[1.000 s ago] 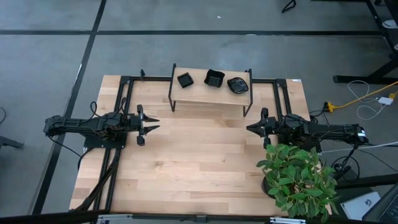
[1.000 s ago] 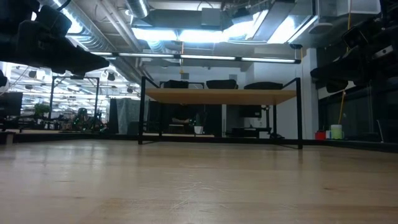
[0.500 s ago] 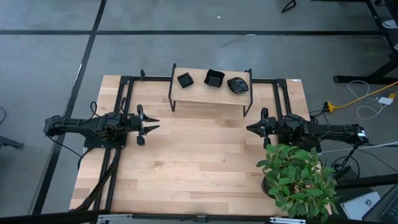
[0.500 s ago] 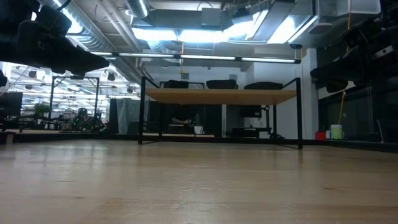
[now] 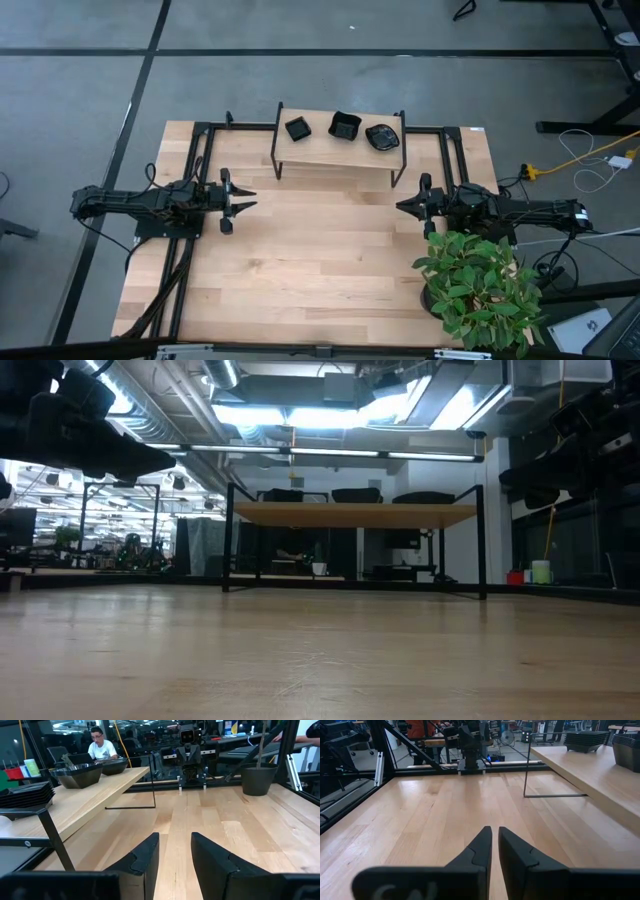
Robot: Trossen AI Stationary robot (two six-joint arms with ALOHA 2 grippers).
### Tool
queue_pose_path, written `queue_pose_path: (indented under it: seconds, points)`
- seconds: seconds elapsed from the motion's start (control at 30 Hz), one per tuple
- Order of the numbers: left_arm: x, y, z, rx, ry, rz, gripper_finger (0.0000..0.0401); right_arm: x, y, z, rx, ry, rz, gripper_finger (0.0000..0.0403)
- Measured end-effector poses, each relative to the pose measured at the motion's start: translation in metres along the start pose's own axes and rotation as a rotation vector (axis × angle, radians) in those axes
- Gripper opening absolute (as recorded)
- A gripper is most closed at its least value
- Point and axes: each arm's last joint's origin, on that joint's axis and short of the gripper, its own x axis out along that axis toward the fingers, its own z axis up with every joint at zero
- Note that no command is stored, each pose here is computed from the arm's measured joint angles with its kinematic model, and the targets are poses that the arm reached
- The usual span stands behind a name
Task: Pick & Place Mini shaped plates
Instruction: Return to Home Position
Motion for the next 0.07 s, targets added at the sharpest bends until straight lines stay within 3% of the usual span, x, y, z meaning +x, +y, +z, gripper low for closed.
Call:
queue_pose_path:
  seconds: [0.07]
  points:
    - [0.0000,0.0000,0.0000,0.000,0.000,0.000,0.0108,0.0000,0.0000,0.0001,0.000,0.000,0.000,0.0034]
